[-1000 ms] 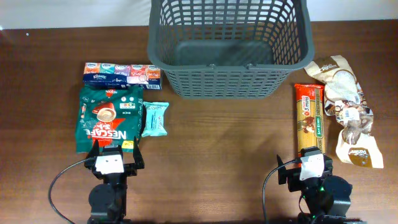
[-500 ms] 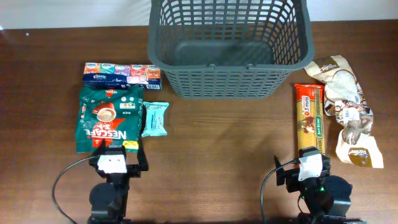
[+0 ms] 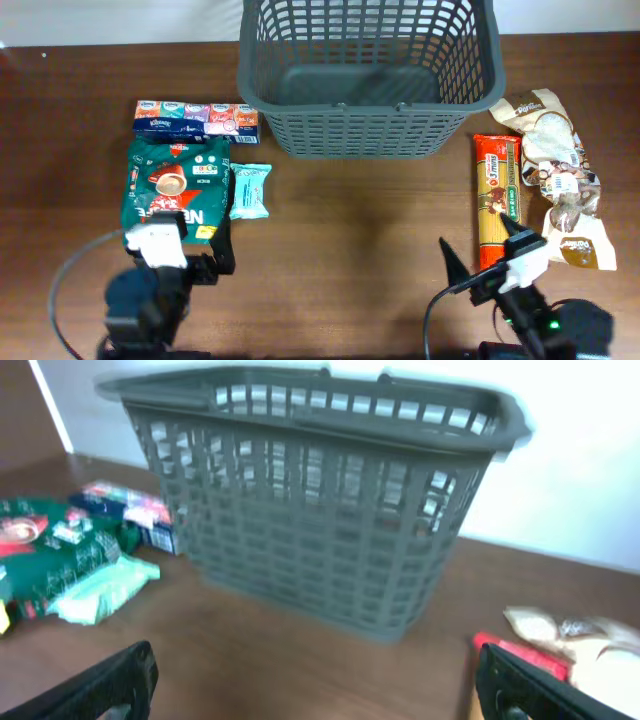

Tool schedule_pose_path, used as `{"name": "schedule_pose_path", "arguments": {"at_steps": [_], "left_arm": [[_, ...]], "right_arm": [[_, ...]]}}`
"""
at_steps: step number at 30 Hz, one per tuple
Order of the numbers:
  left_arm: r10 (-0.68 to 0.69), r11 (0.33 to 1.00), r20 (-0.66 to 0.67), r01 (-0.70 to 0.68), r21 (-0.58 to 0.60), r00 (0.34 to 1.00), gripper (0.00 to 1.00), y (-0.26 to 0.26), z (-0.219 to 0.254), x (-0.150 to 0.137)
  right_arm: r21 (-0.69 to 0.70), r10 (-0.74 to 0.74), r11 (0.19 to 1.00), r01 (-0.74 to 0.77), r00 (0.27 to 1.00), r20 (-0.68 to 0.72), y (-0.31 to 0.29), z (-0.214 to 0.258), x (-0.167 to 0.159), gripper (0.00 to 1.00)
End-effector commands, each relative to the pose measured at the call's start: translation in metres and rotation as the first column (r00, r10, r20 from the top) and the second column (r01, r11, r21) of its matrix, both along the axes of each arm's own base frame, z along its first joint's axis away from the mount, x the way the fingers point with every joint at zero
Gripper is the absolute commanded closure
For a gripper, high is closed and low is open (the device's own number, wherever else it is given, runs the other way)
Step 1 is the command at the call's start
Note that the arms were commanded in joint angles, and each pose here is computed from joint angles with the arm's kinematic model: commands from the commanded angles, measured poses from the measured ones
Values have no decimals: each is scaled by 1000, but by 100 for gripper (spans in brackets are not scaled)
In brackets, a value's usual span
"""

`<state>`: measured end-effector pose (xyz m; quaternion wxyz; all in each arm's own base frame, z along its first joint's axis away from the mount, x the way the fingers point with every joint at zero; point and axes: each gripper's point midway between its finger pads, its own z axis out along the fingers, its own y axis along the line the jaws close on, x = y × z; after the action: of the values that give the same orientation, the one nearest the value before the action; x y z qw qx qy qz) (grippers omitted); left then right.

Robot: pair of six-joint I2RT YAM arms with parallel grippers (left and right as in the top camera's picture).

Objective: Pack container
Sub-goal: 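Reach the left gripper to the green Nescafé bag and grasp it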

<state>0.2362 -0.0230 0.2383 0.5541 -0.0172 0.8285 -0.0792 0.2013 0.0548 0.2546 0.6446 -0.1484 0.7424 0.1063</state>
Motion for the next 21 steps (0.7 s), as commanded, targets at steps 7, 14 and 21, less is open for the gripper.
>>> {"name": "schedule_pose_path", "arguments": {"at_steps": [7, 14, 21], "left_arm": [[-68, 983, -251, 108, 150, 966, 1, 0, 53, 57], [-8, 997, -397, 39, 70, 918, 1, 38, 66, 115], [91, 995, -472, -65, 70, 877, 1, 79, 47, 128]], "right_arm": [[-191, -74, 981, 46, 987, -142, -20, 79, 22, 1], [-119, -96, 990, 68, 966, -240, -24, 105, 42, 1], [-58, -96, 995, 82, 945, -314, -24, 92, 55, 1]]}}
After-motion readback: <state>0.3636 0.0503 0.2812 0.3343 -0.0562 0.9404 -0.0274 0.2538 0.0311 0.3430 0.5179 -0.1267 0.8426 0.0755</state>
